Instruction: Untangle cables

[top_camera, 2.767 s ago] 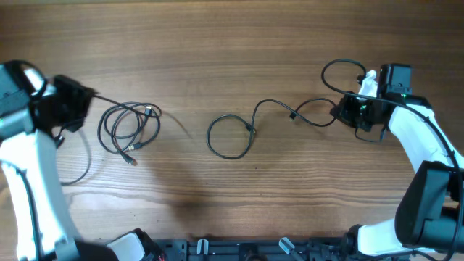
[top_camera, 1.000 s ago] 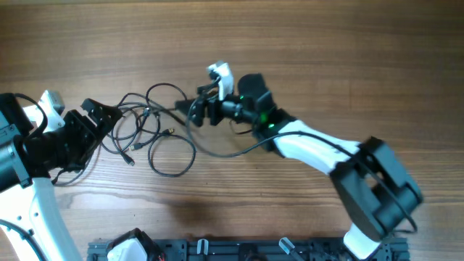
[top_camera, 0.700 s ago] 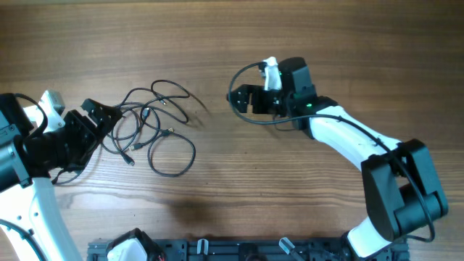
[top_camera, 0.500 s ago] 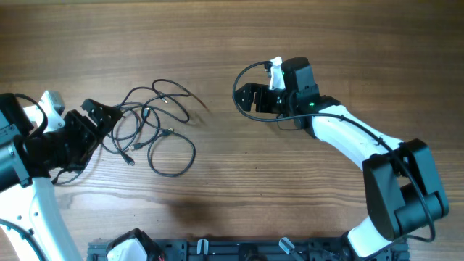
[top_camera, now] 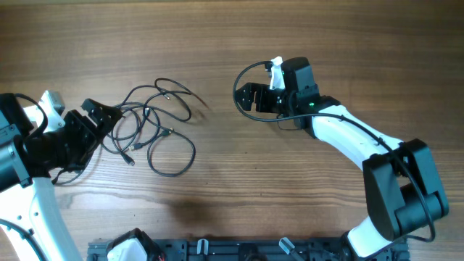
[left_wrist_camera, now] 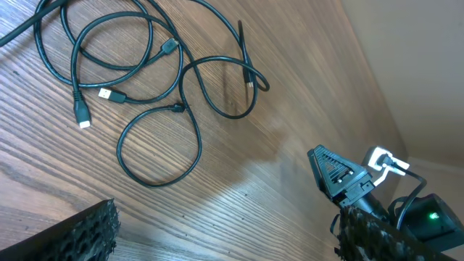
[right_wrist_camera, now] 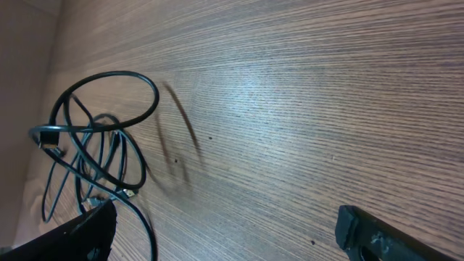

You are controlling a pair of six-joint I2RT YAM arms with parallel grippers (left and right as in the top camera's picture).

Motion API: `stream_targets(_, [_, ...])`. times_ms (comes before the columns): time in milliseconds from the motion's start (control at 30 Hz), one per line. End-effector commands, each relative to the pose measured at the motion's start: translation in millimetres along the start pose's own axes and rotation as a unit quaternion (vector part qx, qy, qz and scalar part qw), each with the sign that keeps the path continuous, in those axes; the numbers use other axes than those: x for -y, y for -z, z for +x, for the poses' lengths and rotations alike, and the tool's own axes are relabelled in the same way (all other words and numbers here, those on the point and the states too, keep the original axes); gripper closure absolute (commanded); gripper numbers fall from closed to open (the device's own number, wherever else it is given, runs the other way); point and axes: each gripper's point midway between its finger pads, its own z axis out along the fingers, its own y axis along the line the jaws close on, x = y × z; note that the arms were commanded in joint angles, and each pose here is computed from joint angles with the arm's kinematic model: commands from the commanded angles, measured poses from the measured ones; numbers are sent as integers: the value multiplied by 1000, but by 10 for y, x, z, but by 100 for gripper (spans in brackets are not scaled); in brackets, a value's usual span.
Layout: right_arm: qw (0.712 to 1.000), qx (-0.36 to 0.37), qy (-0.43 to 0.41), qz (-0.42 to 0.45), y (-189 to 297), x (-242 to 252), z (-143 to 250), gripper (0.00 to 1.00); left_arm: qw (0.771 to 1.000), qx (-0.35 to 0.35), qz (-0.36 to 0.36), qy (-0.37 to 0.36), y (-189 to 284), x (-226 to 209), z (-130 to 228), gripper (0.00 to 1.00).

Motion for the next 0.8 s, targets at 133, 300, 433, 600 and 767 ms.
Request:
stream_targets(133, [1000, 9, 7, 3, 29, -23, -46, 0, 1000, -5, -4, -11, -27, -19, 9, 0])
stream_targets(300, [1000, 8, 6, 3, 19, -12, -39, 0, 1000, -5, -4, -11, -27, -20, 8, 0])
stream_targets(433, [1000, 9, 9, 1, 34, -43, -39, 0, 1000, -5, -4, -11, -27, -20, 8, 0])
stream_targets(600, [999, 35, 25, -15, 222, -242, -178, 0, 1000, -5, -4, -11, -27, -20, 8, 0])
stream_targets(767, [995, 80, 48, -40, 556, -537, -375, 0, 1000, -5, -4, -11, -27, -19, 9, 0])
